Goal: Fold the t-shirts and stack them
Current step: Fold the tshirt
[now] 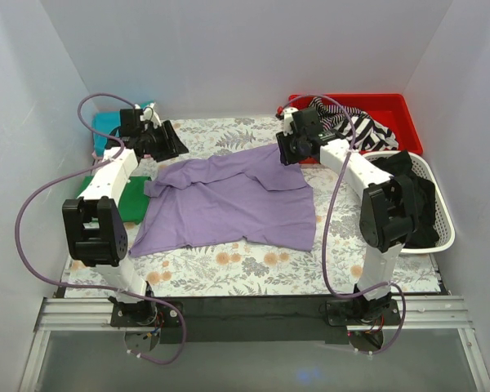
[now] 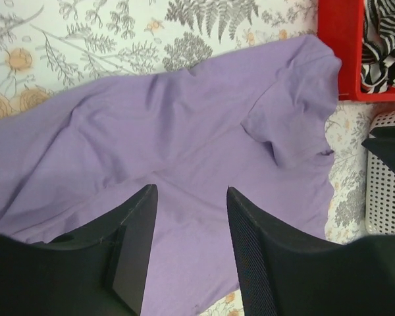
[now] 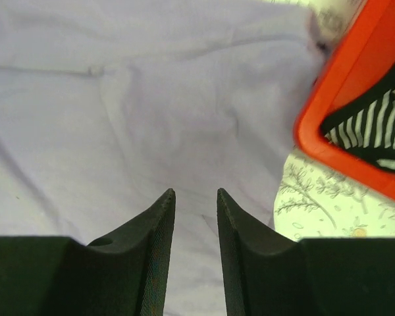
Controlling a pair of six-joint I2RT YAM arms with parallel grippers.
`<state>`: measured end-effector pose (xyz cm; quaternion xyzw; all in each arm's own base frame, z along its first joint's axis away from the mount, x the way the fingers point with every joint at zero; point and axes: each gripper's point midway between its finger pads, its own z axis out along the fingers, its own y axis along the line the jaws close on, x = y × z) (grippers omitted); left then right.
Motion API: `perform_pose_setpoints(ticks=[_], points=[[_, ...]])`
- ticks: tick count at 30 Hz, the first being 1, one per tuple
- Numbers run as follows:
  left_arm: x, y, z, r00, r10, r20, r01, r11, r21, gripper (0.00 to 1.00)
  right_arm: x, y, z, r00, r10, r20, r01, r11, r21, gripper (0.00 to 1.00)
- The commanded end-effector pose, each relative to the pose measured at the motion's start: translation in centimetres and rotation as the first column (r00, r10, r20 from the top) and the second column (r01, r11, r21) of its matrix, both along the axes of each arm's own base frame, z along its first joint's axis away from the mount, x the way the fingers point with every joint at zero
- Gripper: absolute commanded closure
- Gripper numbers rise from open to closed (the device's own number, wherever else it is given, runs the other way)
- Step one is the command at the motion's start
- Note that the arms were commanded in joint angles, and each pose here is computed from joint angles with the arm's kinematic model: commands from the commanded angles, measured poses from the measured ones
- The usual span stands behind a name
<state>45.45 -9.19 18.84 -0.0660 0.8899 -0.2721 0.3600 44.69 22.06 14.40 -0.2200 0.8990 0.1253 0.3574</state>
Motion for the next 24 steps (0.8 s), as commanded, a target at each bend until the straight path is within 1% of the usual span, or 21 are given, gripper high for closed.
perform_pose_setpoints(ticks=[1,6,10,13,16,17,18,19,20,21,23,24], points=[[-2.4,-0.2,-3.9,0.994,-0.021,-0.109,0.02,1.0,-0.012,0.55,-1.5,-0.4,-4.0,0.997,0.021,-0.076,-0.024,0.999,-0.037,0.62],[-3.1,-0.5,-4.7,0.992,-0.024,-0.126,0.02,0.999,-0.035,0.58,-0.9,1.0,-6.6,0.993,0.039,-0.113,-0.038,0.999,0.01,0.62],[-2.2,-0.3,-3.9,0.997,-0.002,-0.08,0.0,0.999,-0.032,0.58,0.0,1.7,-6.6,0.995,0.053,-0.09,-0.051,0.998,0.033,0.62],[-1.2,0.0,-4.1,0.997,0.024,-0.068,-0.026,0.999,-0.024,0.58,0.8,2.2,-6.3,0.996,0.036,-0.076,-0.032,0.998,0.058,0.61],[0.0,0.1,-5.8,0.993,0.048,-0.104,-0.051,0.998,-0.031,0.59,1.5,2.8,-7.3,0.994,0.041,-0.097,-0.035,0.997,0.063,0.6],[0.3,0.0,-6.4,0.992,0.046,-0.116,-0.051,0.998,-0.039,0.59,1.4,2.9,-8.5,0.991,0.044,-0.124,-0.037,0.998,0.059,0.61],[0.6,-0.1,-8.2,0.987,0.052,-0.155,-0.059,0.997,-0.042,0.6,1.4,2.9,-8.8,0.99,0.042,-0.138,-0.034,0.998,0.058,0.61],[0.8,-0.1,-8.9,0.984,0.051,-0.171,-0.06,0.997,-0.045,0.62,1.3,2.9,-9.3,0.987,0.033,-0.155,-0.025,0.998,0.056,0.61],[0.8,-0.2,-9.6,0.98,0.048,-0.192,-0.059,0.997,-0.05,0.62,1.0,2.9,-9.9,0.984,0.036,-0.172,-0.028,0.998,0.054,0.61],[0.8,-0.2,-11.3,0.972,0.052,-0.23,-0.063,0.997,-0.044,0.63,0.4,2.6,-10.8,0.98,0.033,-0.195,-0.024,0.999,0.046,0.62],[0.6,-0.3,-12.6,0.964,0.052,-0.262,-0.067,0.997,-0.049,0.64,-0.4,2.2,-11.3,0.976,0.018,-0.216,-0.01,0.999,0.036,0.62],[0.5,-0.1,-13.7,0.956,0.063,-0.287,-0.076,0.996,-0.036,0.65,-1.5,1.6,-12.3,0.969,0.008,-0.245,-0.004,1.0,0.019,0.62]])
